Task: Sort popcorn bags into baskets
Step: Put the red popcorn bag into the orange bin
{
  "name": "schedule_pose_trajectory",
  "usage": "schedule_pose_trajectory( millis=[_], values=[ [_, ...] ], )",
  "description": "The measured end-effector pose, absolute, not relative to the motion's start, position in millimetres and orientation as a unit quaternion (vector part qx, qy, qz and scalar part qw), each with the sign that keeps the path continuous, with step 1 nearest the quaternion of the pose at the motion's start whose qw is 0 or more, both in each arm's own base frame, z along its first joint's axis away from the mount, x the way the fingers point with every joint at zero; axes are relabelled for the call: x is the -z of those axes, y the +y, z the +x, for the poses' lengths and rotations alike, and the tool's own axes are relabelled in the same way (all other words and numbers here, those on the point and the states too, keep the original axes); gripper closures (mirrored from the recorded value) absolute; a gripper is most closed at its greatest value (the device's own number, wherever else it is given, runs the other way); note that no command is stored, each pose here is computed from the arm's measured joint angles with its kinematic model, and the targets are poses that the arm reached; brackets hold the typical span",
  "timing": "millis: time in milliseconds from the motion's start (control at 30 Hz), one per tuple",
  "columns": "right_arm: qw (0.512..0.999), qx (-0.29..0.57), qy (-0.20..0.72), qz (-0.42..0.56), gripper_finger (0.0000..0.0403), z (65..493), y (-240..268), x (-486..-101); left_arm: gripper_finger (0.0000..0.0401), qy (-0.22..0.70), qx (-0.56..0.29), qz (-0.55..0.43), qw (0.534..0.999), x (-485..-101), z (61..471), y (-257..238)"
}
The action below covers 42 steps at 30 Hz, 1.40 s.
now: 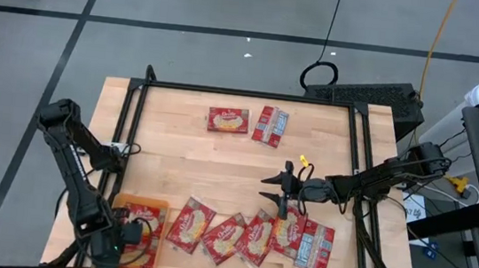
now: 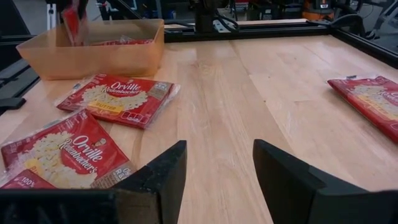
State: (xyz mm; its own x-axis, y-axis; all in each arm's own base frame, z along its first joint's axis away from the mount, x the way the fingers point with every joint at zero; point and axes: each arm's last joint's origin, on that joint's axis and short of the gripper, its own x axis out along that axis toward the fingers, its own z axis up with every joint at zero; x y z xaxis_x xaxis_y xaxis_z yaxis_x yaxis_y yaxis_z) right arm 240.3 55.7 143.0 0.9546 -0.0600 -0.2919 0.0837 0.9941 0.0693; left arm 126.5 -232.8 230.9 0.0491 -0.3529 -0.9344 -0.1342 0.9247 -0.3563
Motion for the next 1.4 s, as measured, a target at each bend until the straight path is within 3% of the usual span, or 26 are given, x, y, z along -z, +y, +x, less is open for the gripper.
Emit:
schedule_pose_trajectory(
  millis=[133,233,400,633,867,1033,1400],
  values=[
    [0.988,0.036,0.146,0.039,0.0227,240.3,55.7,-143.0,0.0266,0.678,0.084,-0.173,0.709,-231.1,129.2,-232.0],
    [0.988,0.036,0.147,0.039,0.0227,240.3,55.7,-143.0,0.0250,0.665,0.097,-0.147,0.725,-231.0,130.2,-231.5],
    [0.988,0.035,0.147,0.032,0.0227,240.3,55.7,-143.0,0.0268,0.626,0.074,-0.083,0.772,-229.5,135.7,-223.1],
    [0.988,0.034,0.149,0.031,0.0227,240.2,55.7,-142.6,0.0298,0.619,0.047,-0.082,0.780,-228.9,143.0,-215.9],
    [0.988,0.034,0.151,0.028,0.0227,240.1,55.7,-142.3,0.0265,0.608,0.047,-0.098,0.787,-229.9,148.1,-216.2],
    [0.988,0.034,0.151,0.031,0.0227,240.1,55.7,-142.3,0.0253,0.621,-0.029,-0.108,0.775,-220.6,144.6,-208.4],
    [0.987,0.035,0.150,0.036,0.0227,240.1,55.6,-142.3,0.0328,0.655,-0.133,-0.111,0.736,-173.0,142.4,-208.1]
  ],
)
